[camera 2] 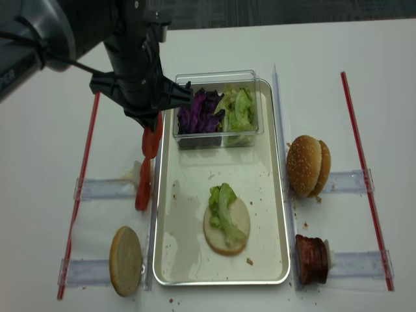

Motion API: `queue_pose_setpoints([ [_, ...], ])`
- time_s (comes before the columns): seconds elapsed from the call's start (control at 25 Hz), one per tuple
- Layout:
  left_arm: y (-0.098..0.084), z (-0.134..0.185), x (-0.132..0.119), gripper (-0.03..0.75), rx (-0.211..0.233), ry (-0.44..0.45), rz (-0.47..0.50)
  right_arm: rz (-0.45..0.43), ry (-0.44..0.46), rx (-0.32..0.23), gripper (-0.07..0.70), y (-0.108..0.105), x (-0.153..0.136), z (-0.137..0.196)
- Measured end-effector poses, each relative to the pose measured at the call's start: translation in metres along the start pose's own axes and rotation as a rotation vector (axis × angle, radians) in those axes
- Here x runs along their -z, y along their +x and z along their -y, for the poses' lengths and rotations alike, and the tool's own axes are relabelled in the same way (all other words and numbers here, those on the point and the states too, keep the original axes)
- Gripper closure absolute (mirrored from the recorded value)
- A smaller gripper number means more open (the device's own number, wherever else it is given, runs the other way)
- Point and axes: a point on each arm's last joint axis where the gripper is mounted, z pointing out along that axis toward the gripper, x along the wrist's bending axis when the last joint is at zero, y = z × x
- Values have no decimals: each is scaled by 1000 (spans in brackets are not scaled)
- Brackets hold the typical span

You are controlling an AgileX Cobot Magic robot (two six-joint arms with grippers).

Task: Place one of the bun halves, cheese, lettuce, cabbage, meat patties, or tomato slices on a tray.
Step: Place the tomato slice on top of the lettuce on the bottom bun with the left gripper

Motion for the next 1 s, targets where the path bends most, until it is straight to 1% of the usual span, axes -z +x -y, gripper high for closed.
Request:
queue_pose_setpoints([
  [0.16,-1,4,9,677,-3,-12,31,0,0,0,568,0,0,0],
  [0.28,-1,10,8,677,-5,6,51,0,0,0,568,0,0,0],
  [0.56,-4,25,-8,678,-18,91,93,1,0,-2,568,0,0,0],
  [0.8,-4,37,-23,678,-28,158,95,1,0,-2,568,0,0,0],
  [0.96,-9,38,-22,678,-36,170,154,1,0,-2,568,0,0,0],
  [1.0,-10,38,-22,678,-45,172,171,1,0,-2,568,0,0,0],
])
